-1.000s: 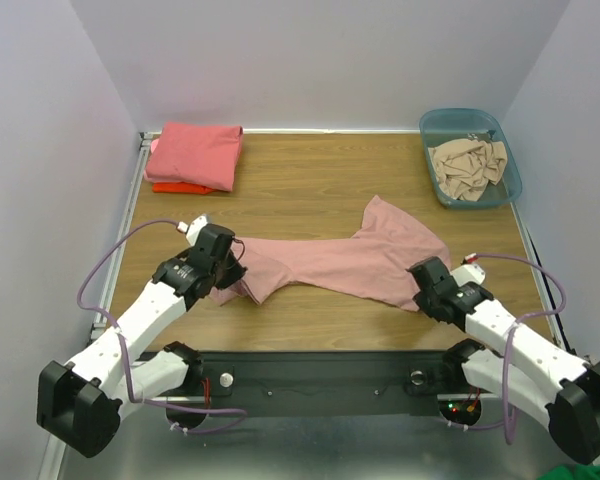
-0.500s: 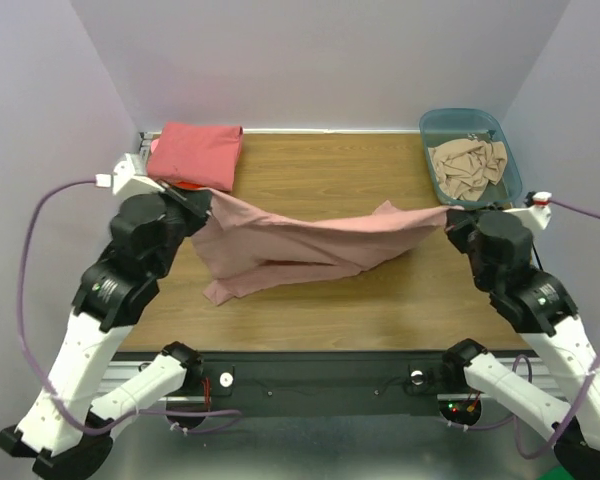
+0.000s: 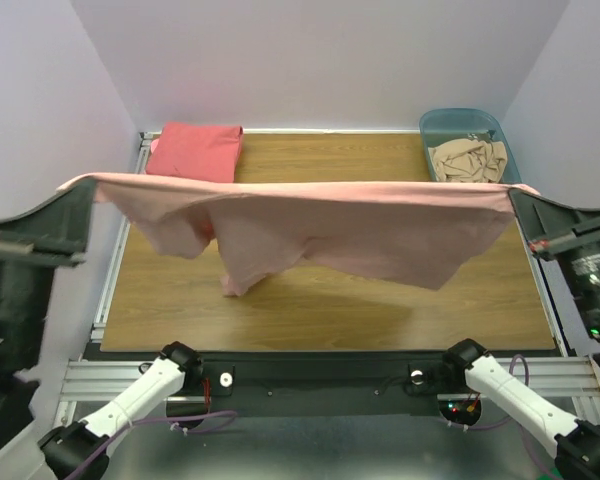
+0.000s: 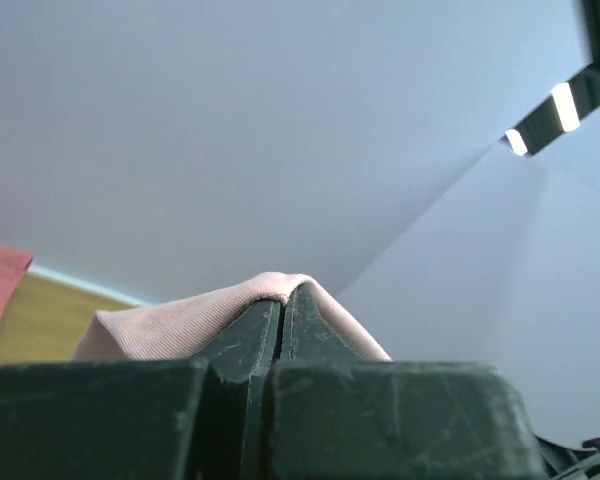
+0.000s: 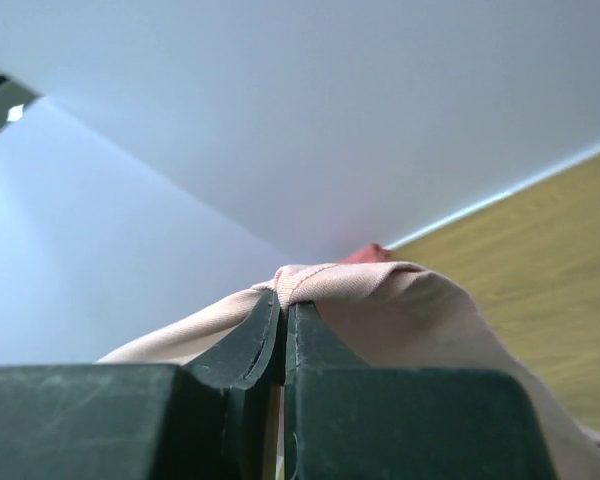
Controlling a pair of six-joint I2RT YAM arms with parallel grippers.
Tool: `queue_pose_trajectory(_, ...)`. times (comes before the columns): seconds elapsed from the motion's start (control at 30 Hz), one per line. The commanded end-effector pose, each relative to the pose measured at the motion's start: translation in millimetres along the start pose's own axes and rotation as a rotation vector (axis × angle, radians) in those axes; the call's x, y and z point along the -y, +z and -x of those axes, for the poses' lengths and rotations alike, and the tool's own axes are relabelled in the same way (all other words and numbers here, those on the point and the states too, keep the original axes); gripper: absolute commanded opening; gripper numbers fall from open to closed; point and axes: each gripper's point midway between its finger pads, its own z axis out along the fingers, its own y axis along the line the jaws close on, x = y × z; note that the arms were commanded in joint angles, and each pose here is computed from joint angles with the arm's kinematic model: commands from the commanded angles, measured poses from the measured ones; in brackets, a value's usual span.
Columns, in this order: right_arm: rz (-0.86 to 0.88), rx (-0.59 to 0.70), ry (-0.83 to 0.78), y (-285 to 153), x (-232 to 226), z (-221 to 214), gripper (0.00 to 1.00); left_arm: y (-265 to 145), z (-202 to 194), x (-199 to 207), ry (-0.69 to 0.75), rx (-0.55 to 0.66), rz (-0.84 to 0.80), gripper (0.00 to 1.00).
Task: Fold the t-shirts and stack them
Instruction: Flatten the tshirt out
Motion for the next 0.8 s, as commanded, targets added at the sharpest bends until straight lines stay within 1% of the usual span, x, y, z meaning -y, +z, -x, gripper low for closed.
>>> queue_pose_trajectory(0.0,0.192,0.001,0.014,-29,-44,24,0.00,-40,60,36,-0.005,0.137,-0.145,0.00)
queue_pose_trajectory(0.07,0.242,-0.006,0.024,-39,-55,29,0.00,-55,81,50,-0.006,0.178,-0.196,0.00)
queue_pose_trajectory(0.13,0.292,-0.012,0.038,-48,-67,35,0.01,-62,92,59,-0.004,0.189,-0.223,0.00)
queue_pose_trajectory(0.23,0.325,-0.012,0.046,-54,-76,40,0.00,-65,91,73,0.011,0.170,-0.281,0.00)
queue_pose_trajectory(0.33,0.299,-0.010,0.038,-47,-72,38,0.00,-50,85,77,0.033,0.158,-0.270,0.00)
queue_pose_trajectory(0.43,0.217,0.016,0.019,-30,-57,35,0.00,-16,65,68,0.067,0.124,-0.211,0.00)
queue_pose_trajectory(0.47,0.166,0.014,0.006,-18,-45,27,0.00,4,45,55,0.085,0.085,-0.164,0.00)
queue_pose_trajectory(0.53,0.039,0.068,-0.008,0,-19,25,0.00,31,30,32,0.105,0.095,-0.061,0.00)
queue_pose_trajectory(0.57,-0.069,0.090,-0.037,14,6,16,0.00,59,3,-4,0.125,0.071,0.085,0.00)
queue_pose_trajectory(0.6,-0.136,0.092,-0.062,26,22,7,0.00,73,-10,-21,0.140,0.069,0.152,0.00)
queue_pose_trajectory(0.67,-0.294,0.089,-0.118,48,64,-19,0.01,112,-69,-78,0.214,-0.012,0.345,0.00)
queue_pose_trajectory(0.7,-0.391,0.118,-0.149,57,87,-26,0.00,124,-85,-102,0.264,-0.024,0.430,0.01)
queue_pose_trajectory(0.73,-0.466,0.092,-0.197,73,106,-46,0.00,146,-128,-137,0.330,-0.108,0.504,0.10)
queue_pose_trajectory(0.77,-0.547,0.057,-0.252,83,133,-70,0.00,157,-154,-153,0.349,-0.174,0.513,0.19)
